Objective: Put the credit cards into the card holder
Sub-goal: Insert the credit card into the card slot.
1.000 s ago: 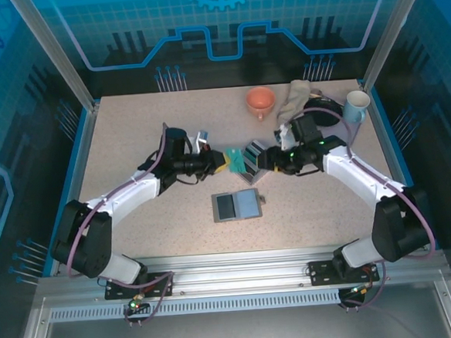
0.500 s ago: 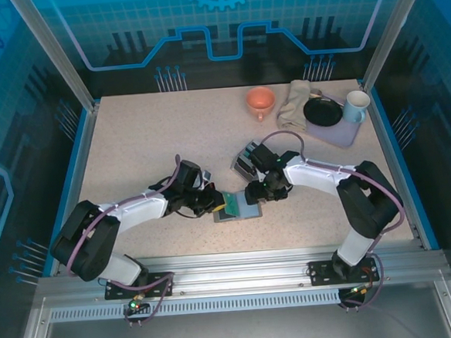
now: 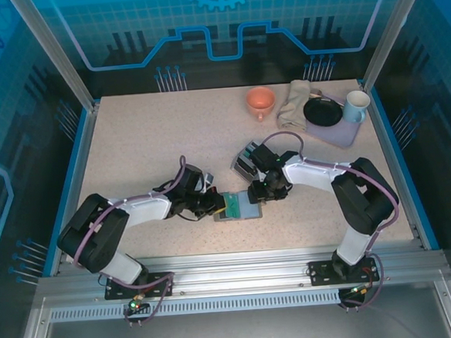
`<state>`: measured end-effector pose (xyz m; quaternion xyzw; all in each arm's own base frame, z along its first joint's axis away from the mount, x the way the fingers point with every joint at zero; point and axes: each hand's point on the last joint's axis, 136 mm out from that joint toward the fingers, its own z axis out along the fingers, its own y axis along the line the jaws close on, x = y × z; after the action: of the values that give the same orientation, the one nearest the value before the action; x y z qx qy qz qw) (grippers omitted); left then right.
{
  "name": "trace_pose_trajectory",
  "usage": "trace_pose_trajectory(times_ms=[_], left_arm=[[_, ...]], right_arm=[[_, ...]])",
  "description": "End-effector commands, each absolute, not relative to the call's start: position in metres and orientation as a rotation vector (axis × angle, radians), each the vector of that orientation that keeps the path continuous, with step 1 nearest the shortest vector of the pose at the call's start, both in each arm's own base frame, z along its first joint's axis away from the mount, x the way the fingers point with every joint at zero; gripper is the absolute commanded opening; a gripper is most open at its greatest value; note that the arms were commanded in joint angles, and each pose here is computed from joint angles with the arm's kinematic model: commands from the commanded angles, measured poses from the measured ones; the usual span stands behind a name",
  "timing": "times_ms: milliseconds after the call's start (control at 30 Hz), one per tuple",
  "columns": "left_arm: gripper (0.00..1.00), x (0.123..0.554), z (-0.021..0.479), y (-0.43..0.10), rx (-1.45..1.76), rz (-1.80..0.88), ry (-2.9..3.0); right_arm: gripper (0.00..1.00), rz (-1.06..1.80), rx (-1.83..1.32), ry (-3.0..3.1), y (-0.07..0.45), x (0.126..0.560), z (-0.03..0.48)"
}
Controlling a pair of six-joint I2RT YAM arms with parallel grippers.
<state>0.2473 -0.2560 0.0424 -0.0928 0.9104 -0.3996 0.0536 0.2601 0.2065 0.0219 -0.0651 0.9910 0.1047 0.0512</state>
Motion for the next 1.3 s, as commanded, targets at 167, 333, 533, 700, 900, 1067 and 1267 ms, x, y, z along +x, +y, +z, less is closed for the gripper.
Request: trace_pose_trajectory(times_ms=[167,333,533,700,900,1067,1267], left_arm=[[0.0,0.243,0.018,-0.26,-0.208,-1.207,2.767],[0.0,0.245,0.022,-0.265,-0.191,-1.252,2.732],[0.0,0.246,0.028,-0.271,-0.176,-1.302,2.695],[0.0,0.247,0.028,-0.274,-0.17,-1.324,2.676],[0.0,0.248,0.025,-0.277,-0.198,-1.334,2.69],[0.0,0.249,0.015,-0.276,-0.218,-1.278,2.731],[0.0,0.25,0.015,-0.283,-0.211,-1.276,2.735]], right_arm=[[0.48,0.358,-0.182,3.078,0.201,0.25,0.001],[0.41,0.369,-0.164,3.09,0.198,0.247,-0.004],[0.35,0.432,-0.144,3.086,0.201,0.248,-0.005],[0.35,0.445,-0.13,3.088,0.2,0.248,-0.006],[0.34,0.463,-0.118,3.092,0.2,0.248,-0.008],[0.34,0.481,-0.108,3.09,0.202,0.247,-0.008],[0.35,0.495,-0.108,3.092,0.203,0.245,-0.008]])
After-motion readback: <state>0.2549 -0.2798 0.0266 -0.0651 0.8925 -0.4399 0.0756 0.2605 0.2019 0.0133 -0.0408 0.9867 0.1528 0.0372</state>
